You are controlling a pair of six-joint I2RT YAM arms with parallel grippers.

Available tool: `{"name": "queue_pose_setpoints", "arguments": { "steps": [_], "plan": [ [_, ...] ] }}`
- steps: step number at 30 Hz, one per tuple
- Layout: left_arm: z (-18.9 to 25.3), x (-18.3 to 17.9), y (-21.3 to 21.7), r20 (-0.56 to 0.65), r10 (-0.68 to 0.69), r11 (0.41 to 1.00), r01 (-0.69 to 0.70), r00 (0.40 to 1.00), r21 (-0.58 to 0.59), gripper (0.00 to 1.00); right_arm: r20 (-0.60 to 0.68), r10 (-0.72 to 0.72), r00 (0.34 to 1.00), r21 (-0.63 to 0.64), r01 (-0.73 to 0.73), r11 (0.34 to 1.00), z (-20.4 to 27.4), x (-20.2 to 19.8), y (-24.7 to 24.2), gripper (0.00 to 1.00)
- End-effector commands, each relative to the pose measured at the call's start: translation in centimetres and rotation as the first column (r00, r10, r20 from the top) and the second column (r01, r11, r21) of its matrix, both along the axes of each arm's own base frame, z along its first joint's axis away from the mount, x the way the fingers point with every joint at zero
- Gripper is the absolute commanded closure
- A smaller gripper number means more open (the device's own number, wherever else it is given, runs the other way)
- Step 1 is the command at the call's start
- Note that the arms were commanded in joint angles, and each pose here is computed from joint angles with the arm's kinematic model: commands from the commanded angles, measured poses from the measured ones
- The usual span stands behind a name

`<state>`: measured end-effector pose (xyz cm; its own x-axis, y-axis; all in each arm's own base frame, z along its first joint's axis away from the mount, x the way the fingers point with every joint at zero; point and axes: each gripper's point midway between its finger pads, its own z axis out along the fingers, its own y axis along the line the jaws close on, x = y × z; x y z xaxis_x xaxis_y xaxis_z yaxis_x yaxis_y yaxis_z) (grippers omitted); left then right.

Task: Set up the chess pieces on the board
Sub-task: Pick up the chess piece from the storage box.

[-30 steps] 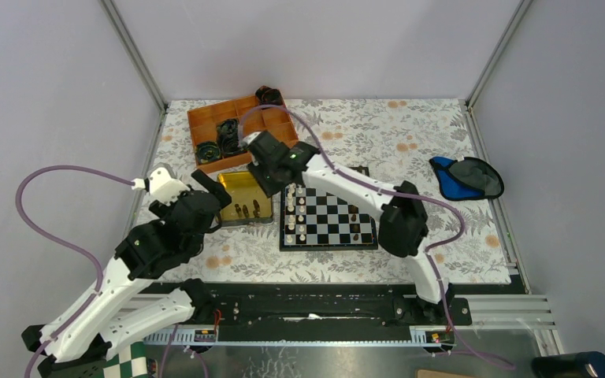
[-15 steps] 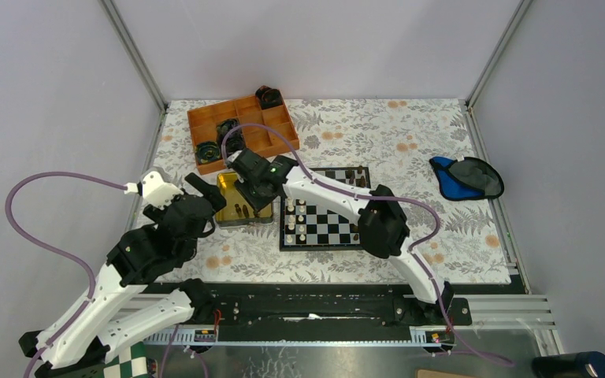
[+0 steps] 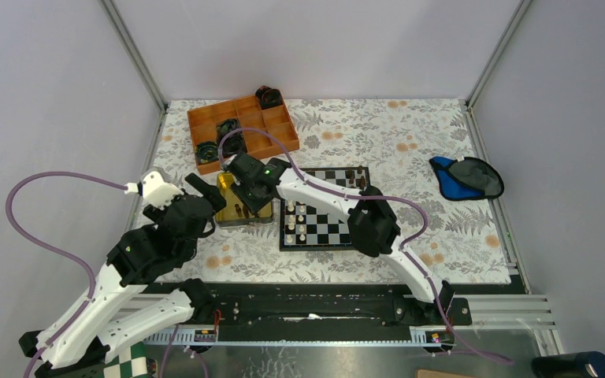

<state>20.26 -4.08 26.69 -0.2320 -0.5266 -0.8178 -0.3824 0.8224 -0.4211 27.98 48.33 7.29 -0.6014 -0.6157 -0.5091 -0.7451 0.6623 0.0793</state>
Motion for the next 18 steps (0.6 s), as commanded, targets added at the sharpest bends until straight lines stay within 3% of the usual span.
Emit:
{"name": "queue_pose_setpoints", "arguments": {
  "steps": [1,18],
  "plan": [
    [0.2,0.1,0.2,0.008,0.0,1.0,0.0,1.0,0.012,0.01,0.013,0.02,1.0,0.052,-0.021,0.998,1.5,-0.1,1.5,0.6],
    [0.1,0.3,0.4,0.016,0.011,0.999,-0.012,1.0,0.032,0.01,-0.007,0.028,1.0,0.022,-0.028,0.999,-0.4,-0.1,1.4,0.61]
  ]
}}
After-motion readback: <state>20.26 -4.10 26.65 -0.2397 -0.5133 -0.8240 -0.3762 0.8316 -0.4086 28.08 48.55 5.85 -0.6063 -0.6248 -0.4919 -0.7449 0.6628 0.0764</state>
